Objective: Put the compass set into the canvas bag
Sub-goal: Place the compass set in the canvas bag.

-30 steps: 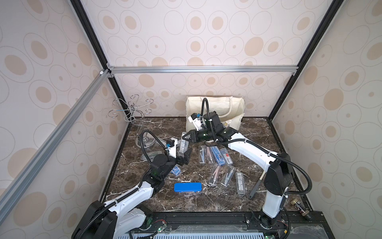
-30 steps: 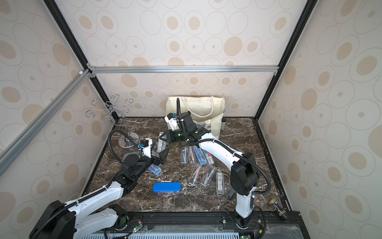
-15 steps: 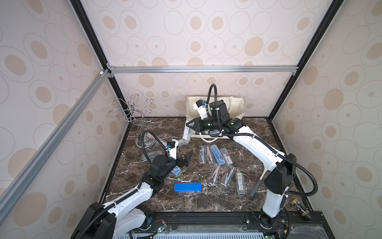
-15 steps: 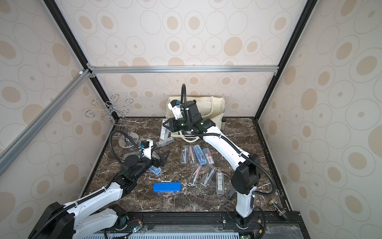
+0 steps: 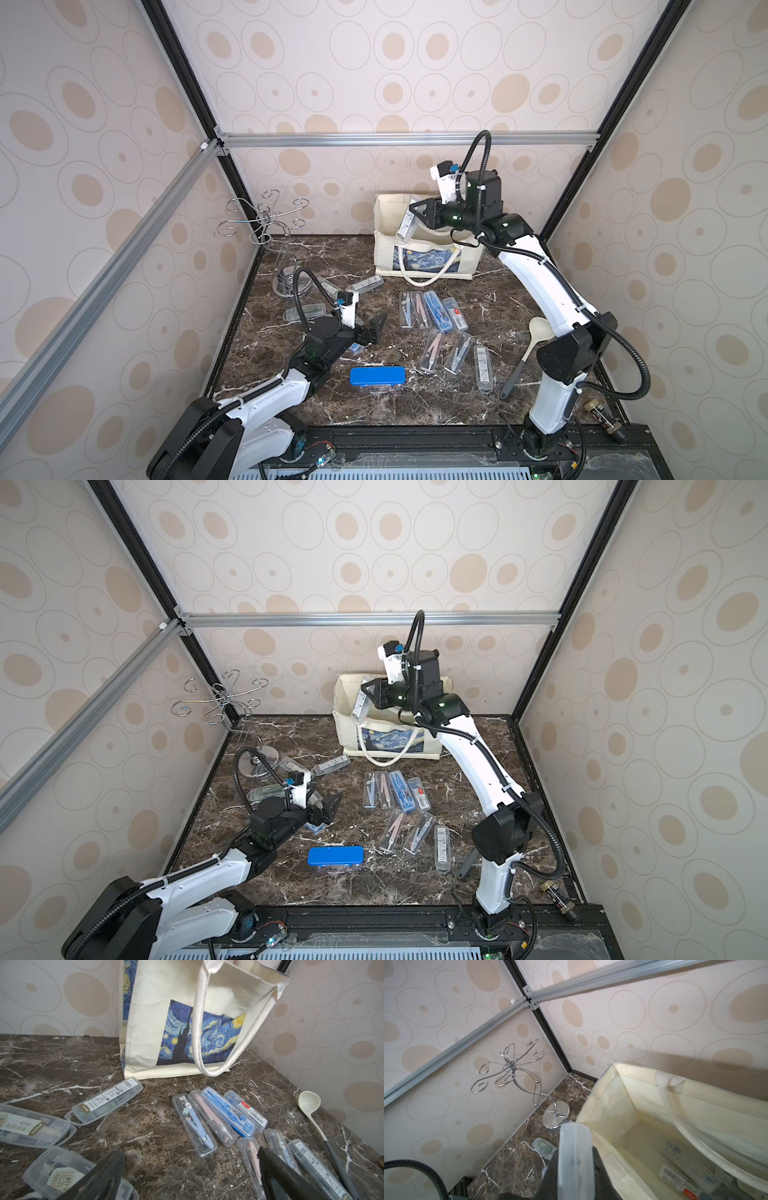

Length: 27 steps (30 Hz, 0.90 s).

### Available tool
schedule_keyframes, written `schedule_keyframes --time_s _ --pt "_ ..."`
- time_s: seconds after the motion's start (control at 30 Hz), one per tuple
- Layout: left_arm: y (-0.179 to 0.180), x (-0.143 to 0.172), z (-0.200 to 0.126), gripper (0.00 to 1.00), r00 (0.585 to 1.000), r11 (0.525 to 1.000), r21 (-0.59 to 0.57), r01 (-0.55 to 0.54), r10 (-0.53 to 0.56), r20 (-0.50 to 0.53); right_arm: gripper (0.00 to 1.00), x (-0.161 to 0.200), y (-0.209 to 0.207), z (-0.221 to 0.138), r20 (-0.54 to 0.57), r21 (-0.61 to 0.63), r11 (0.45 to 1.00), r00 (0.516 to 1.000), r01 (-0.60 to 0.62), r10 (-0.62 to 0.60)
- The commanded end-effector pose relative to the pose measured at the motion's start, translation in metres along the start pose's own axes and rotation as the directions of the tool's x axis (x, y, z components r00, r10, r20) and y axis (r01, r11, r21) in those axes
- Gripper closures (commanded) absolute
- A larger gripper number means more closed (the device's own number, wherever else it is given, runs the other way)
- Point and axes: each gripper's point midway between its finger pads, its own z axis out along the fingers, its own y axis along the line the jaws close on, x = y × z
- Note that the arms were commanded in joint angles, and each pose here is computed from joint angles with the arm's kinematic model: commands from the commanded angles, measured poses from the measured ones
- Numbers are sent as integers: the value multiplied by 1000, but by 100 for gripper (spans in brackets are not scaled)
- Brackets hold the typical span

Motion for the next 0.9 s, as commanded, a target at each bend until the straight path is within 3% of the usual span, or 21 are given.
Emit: schedule_keyframes --time_s 0.0,0.2,0.37,0.7,0.87 --pt "1 -2 7 0 999 999 -12 35 -35 0 85 -19 -25 -11 48 57 998 999 15 -18" --pt "-1 2 16 0 998 999 0 52 -52 -28 85 0 -87 -8 -10 231 972 999 33 -31" --pt "-3 1 18 0 997 998 10 66 -66 -27 85 36 -134 8 -127 370 923 990 109 -66" --pt "-1 8 21 0 995 996 1 92 -92 -45 85 108 -189 45 -363 420 884 931 203 -41" --pt "-2 10 22 0 994 995 15 101 -100 -42 84 120 -207 47 -415 458 863 910 215 -6"
